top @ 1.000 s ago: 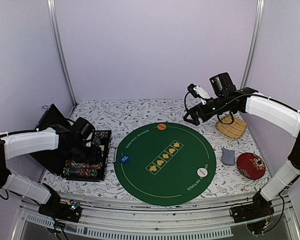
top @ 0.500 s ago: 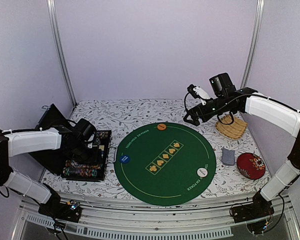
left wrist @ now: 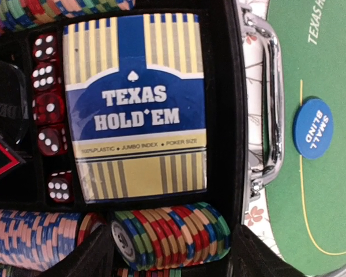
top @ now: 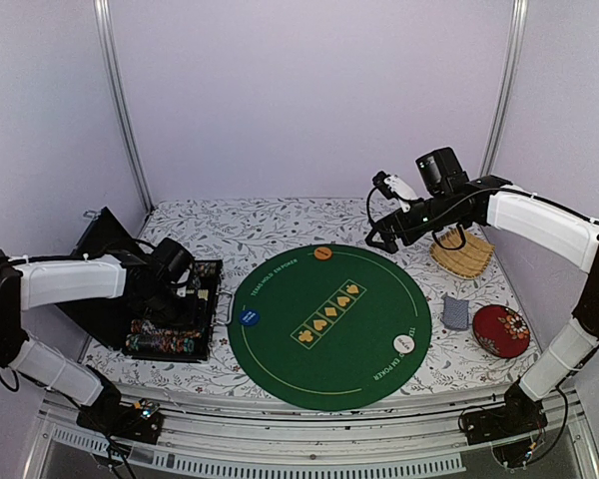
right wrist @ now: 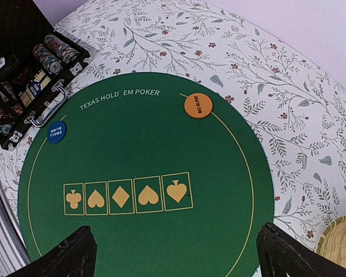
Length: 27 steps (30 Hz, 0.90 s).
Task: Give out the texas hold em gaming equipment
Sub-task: Pick up the pile of poker chips from the chip case.
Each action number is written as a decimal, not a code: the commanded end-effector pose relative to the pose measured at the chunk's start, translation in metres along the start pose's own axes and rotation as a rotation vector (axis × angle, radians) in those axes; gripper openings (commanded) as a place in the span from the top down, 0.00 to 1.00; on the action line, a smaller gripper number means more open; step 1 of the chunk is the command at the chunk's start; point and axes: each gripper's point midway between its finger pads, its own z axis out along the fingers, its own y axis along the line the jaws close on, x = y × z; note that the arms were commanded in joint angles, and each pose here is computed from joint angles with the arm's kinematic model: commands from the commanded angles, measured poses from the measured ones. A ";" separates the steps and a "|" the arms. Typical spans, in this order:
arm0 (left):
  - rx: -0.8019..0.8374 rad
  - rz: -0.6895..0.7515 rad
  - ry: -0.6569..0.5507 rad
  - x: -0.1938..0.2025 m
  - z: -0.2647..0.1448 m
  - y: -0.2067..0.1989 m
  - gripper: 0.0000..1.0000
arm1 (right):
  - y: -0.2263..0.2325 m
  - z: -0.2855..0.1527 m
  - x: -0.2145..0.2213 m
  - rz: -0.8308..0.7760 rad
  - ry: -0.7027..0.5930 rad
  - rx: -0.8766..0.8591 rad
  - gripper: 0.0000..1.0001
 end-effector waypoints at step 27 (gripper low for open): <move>-0.110 0.021 0.065 0.015 0.018 0.018 0.49 | 0.005 0.003 -0.001 0.001 0.008 -0.035 0.01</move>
